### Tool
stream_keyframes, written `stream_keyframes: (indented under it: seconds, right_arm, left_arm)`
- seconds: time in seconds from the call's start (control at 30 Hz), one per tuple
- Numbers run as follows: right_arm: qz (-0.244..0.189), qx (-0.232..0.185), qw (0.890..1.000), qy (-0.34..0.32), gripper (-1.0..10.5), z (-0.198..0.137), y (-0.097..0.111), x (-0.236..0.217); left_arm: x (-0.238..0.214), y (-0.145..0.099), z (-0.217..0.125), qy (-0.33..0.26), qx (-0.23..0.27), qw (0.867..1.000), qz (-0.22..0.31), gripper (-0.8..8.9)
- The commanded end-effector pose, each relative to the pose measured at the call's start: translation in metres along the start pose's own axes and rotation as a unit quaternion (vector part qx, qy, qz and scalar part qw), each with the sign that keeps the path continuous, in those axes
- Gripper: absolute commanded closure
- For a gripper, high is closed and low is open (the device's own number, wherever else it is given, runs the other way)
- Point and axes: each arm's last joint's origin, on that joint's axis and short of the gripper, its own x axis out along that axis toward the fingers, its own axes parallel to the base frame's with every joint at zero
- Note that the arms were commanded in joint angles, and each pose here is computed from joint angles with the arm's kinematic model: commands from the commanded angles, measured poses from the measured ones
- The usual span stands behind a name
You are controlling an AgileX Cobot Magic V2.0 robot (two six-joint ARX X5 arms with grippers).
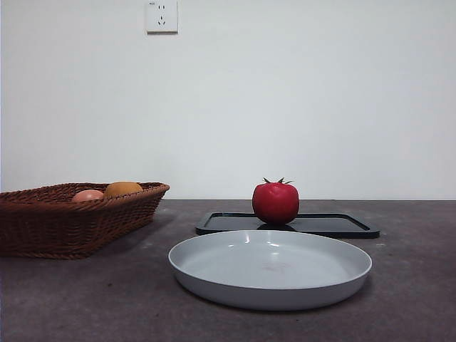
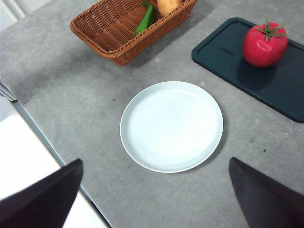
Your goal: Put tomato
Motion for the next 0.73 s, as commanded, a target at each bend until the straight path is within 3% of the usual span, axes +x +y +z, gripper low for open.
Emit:
stream_keyframes:
  seconds: [0.03, 0.1, 0.2, 0.73]
  right_arm:
    - [0.004, 0.0, 1.0, -0.008, 6.5, 0.0031, 0.0011, -0.0012]
    - [0.004, 0.0, 1.0, -0.008, 8.0, 0.0033, 0.0011, -0.0012]
    - [0.004, 0.0, 1.0, -0.008, 9.4, 0.0032, 0.0011, -0.0012]
    - [0.003, -0.004, 1.0, -0.017, 9.4, 0.005, 0.001, -0.0013]
  left_arm:
    - [-0.002, -0.0015, 0.0043, -0.007, 0.016, 1.0, -0.001, 5.28]
    - [-0.002, -0.0015, 0.0044, -0.007, 0.016, 1.0, -0.001, 6.59]
    - [-0.002, -0.0015, 0.0044, -0.007, 0.016, 1.0, -0.001, 8.1]
    - [-0.002, -0.0014, 0.0047, -0.008, 0.017, 1.0, -0.001, 8.05]
